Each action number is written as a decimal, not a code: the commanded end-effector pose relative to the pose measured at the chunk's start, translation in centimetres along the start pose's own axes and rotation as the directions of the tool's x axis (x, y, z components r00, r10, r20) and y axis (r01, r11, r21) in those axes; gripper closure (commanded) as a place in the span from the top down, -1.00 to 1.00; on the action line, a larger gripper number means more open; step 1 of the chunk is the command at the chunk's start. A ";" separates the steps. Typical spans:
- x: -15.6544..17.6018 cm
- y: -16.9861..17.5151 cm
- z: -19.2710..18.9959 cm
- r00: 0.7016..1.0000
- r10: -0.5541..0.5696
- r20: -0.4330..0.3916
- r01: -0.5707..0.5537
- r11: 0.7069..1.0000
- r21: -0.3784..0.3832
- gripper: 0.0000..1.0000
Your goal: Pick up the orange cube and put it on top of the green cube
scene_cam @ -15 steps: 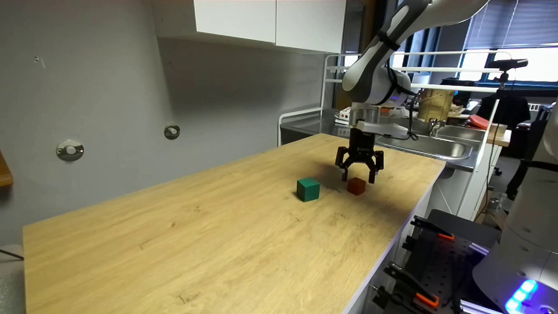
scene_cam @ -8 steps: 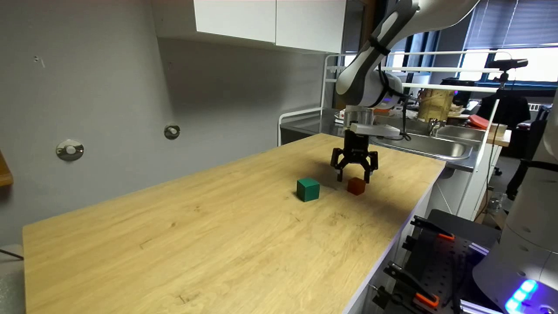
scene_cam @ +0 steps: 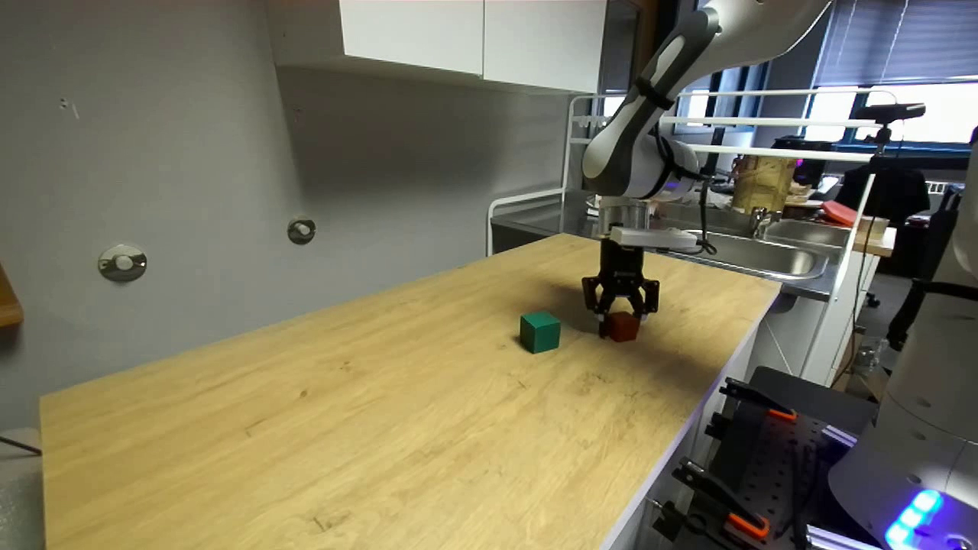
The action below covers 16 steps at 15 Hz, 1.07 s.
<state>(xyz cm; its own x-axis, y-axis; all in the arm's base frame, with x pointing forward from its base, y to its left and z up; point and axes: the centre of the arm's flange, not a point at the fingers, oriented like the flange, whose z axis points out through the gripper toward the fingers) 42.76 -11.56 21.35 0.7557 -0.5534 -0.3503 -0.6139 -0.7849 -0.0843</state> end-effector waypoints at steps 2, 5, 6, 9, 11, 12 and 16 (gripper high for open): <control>-0.2 -1.0 -1.3 1.000 0.009 -0.017 -0.009 1.000 -0.005 -0.56; -0.2 -2.7 -3.3 0.999 -0.012 -0.051 0.010 0.999 -0.035 -0.59; -0.2 -3.4 -4.0 0.998 -0.020 -0.064 0.017 0.998 -0.054 -0.59; -0.2 -6.5 -6.6 0.992 -0.062 -0.109 0.048 0.991 -0.128 -0.60; -0.4 -8.6 -8.2 0.987 -0.092 -0.135 0.068 0.983 -0.170 -0.60; -0.6 -9.5 -9.0 0.984 -0.107 -0.146 0.079 0.979 -0.187 -0.60; -1.2 -13.3 -10.9 0.971 -0.174 -0.161 0.136 0.965 -0.222 -0.60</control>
<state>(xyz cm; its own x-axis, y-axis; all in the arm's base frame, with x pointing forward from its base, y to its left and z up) 50.79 -5.15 31.08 0.8641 -0.4693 -0.1820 -0.4668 -0.8824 0.0591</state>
